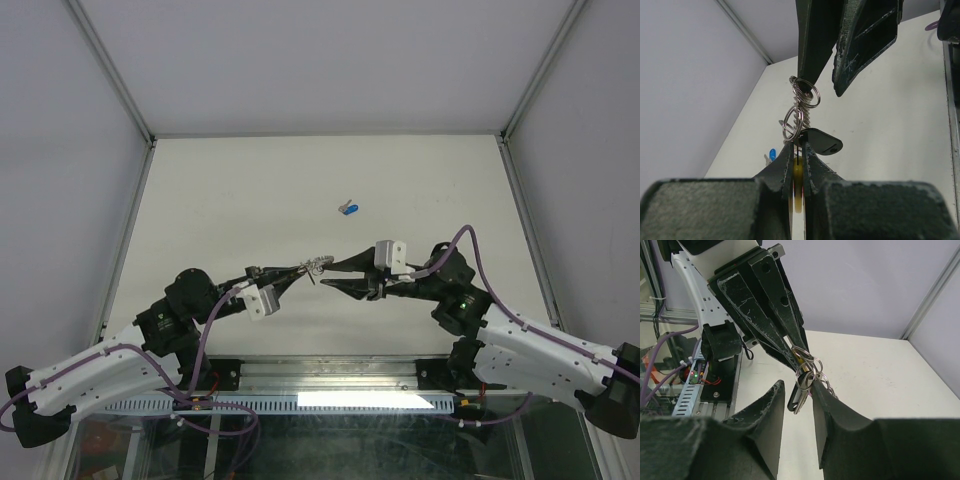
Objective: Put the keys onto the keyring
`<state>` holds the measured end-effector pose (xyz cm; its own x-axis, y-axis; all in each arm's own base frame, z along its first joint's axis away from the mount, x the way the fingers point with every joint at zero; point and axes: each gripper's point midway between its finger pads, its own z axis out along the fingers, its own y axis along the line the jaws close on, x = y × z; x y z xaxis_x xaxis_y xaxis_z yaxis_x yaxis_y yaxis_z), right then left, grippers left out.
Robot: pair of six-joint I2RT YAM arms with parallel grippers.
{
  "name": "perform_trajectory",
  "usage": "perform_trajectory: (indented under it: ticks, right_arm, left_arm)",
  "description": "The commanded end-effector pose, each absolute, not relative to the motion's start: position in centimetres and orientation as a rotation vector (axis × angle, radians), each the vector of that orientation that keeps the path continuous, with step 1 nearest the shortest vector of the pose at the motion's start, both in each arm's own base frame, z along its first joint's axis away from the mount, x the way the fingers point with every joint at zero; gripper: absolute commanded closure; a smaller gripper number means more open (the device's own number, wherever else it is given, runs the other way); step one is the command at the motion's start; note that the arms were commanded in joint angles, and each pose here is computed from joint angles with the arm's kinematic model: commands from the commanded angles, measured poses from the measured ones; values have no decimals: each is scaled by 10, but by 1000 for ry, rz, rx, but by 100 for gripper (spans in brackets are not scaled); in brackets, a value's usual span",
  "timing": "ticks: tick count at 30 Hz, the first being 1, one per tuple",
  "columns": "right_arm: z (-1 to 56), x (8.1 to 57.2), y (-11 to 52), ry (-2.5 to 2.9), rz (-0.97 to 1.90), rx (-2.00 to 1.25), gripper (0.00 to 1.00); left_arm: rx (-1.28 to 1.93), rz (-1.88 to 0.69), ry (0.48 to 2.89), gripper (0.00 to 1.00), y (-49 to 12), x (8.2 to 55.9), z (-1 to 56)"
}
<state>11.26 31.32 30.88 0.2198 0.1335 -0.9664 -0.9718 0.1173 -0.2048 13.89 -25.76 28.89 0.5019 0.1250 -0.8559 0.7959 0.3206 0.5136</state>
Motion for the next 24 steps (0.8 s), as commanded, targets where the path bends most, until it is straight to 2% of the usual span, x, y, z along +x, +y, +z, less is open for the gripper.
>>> perform_trajectory:
  ticks: [1, 14, 24]
  right_arm:
    - [339, 108, 314, 923, 1072, -1096, 69]
    - [346, 102, 310, 904, 1095, -1087, 76]
    - [345, 108, 312, 944, 1083, -1072, 77]
  left_arm:
    - [1145, -548, 882, 100, -258, 137, 316]
    - [1152, -534, 903, 100, -259, 140, 310]
    - [1152, -529, 912, 100, -259, 142, 308]
